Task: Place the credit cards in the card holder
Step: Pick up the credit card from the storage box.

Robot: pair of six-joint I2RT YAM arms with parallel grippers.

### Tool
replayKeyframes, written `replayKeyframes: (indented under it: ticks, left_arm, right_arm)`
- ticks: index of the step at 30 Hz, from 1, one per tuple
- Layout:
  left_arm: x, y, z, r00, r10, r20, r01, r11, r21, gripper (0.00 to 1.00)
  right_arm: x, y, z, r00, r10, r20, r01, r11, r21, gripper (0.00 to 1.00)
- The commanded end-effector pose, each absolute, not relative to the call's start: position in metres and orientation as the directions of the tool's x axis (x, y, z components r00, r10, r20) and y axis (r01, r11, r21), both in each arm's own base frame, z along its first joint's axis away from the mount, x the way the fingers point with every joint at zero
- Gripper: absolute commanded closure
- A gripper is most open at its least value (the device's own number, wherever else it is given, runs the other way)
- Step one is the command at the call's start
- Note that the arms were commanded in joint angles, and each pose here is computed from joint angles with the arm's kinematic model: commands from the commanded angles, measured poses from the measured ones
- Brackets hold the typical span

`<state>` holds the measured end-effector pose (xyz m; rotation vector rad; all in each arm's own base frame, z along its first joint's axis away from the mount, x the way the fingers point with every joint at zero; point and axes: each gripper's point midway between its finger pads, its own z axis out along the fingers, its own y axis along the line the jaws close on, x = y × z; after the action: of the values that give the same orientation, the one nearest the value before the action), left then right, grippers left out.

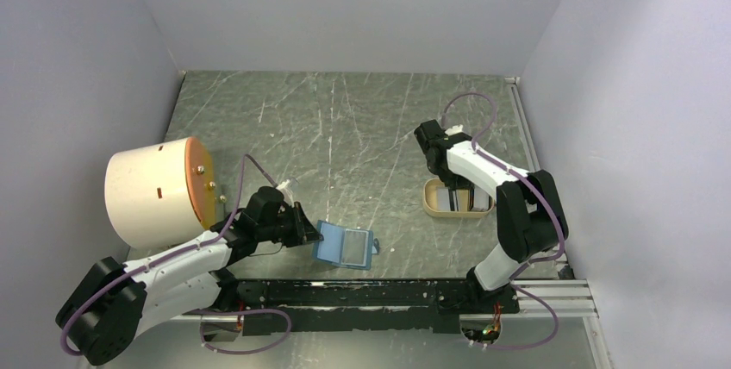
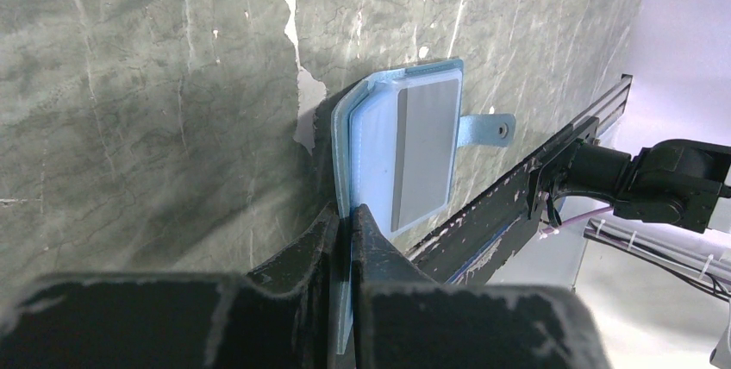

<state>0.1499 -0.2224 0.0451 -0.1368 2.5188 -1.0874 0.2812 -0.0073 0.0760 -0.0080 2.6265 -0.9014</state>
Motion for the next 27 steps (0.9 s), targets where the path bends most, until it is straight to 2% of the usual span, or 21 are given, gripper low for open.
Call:
replayKeyframes:
  ticks: [1,13,20,27]
  left_arm:
    - [0.1560,-0.2263,0.0519,-0.911,-0.238,-0.335,0.088,0.683,-0.725,0.90]
    - [0.1562,-0.2252,0.0527,-0.909,-0.242,-0.339,0.088,0.684,-0.724,0.90]
    - [0.1560,-0.2253,0.0527,-0.909,-0.243,-0.338,0.087,0.683,-0.725,0.90]
    - [0.1565,-0.2253,0.0536,-0.908,-0.243,-0.341,0.089,0.683,-0.725,0.90]
  right_arm:
    - [0.2848,-0.0102,0.0922,-0.922,-0.131,-0.363,0.133,0.775,-0.618,0.86]
    - [0.2842,-0.0123,0.0914,-0.924,-0.135,-0.357,0.133,0.763,-0.632,0.82]
    - [0.2844,-0.0109,0.0910,-0.924,-0.141,-0.356,0.126,0.768,-0.628,0.87]
    - [0.2838,-0.0116,0.0907,-0.926,-0.147,-0.348,0.121,0.757,-0.642,0.80]
